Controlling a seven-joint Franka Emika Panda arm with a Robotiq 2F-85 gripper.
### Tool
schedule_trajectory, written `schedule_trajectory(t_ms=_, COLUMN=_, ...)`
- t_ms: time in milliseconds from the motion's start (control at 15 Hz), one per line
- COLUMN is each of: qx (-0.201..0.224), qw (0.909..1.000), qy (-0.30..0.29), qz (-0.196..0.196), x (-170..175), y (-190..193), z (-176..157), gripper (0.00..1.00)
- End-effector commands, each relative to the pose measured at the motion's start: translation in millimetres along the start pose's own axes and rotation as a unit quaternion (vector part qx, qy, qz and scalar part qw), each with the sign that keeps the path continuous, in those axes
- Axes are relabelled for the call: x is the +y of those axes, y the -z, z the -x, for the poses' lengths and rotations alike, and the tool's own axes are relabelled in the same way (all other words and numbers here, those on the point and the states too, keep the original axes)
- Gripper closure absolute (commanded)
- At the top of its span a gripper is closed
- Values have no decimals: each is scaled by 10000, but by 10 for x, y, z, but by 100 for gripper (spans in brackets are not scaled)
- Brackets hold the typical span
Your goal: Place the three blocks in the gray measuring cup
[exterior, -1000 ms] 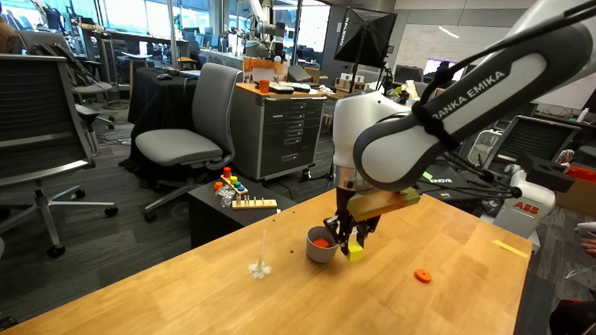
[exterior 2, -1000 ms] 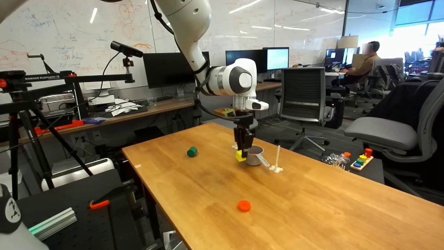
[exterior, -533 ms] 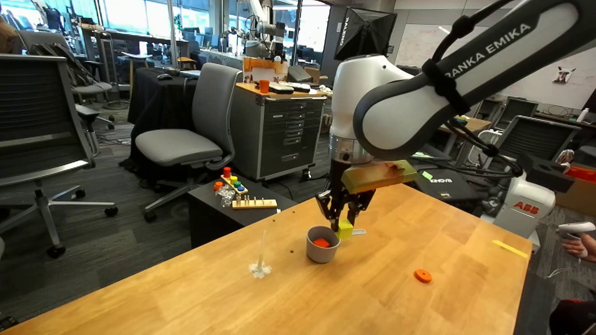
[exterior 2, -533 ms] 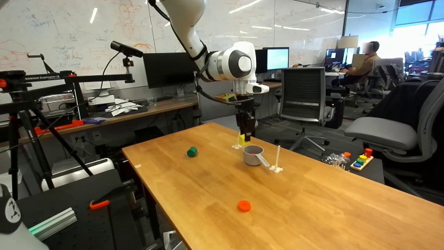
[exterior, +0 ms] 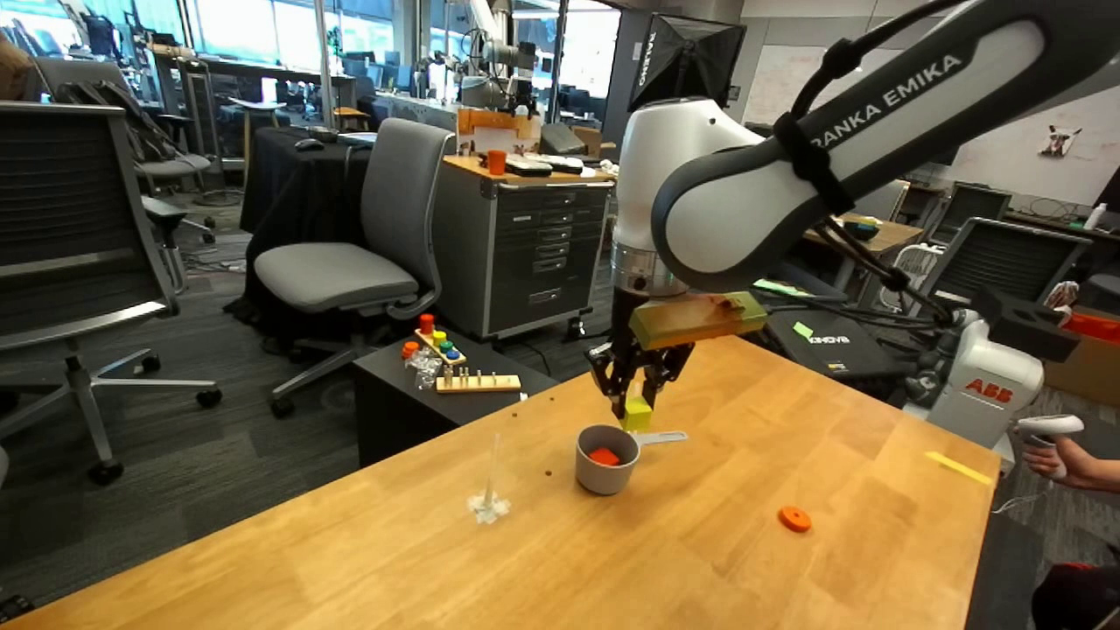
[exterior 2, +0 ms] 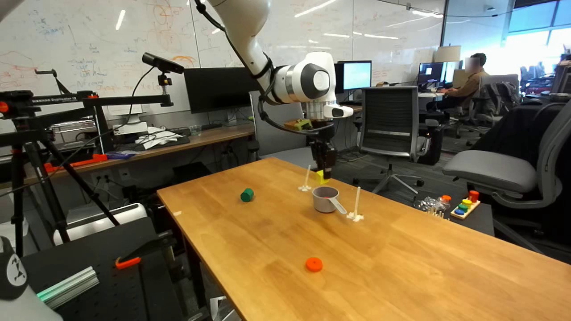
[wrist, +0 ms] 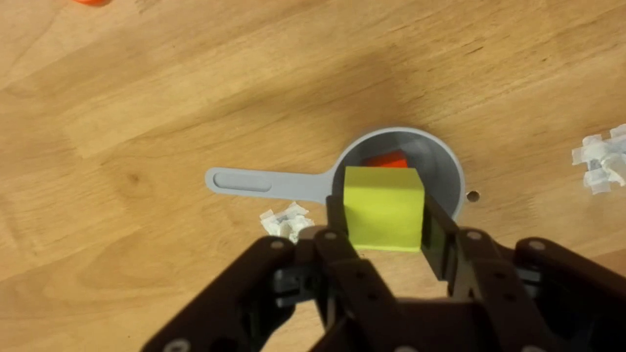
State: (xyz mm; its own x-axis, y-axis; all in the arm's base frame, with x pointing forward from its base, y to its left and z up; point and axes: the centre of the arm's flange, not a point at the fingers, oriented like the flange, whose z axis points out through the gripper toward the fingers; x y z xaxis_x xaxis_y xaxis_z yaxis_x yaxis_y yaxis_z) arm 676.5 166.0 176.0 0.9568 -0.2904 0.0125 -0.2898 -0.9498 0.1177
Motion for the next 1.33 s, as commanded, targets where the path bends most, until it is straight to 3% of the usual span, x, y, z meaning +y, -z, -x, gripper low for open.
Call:
schedule_trajectory(t_ms=0, qx=147, qw=9998, qy=-95, qz=27, x=-146, y=4, z=-214, gripper=84)
schedule_trajectory(t_ms=267, qx=131, qw=9998, qy=-135, qz=-9, x=-294, y=-84, z=-230, gripper=81)
schedule_trajectory(t_ms=333, qx=102, qw=9998, qy=-143, qz=20, x=-325, y=-114, z=-219, gripper=34)
schedule_trajectory(t_ms=467, qx=49, qw=9999, qy=-152, qz=30, x=-359, y=-175, z=-197, gripper=29)
schedule_trajectory(t_ms=667, qx=-36, qw=9998, qy=-190, qz=51, x=-327, y=-250, z=-159, gripper=4)
schedule_trajectory(t_ms=933, qx=-352, qw=9992, qy=-86, qz=138, x=-260, y=-366, z=-41, gripper=0)
schedule_trajectory(t_ms=1267, qx=-586, qw=9929, qy=991, qz=306, x=-643, y=-370, z=490, gripper=0)
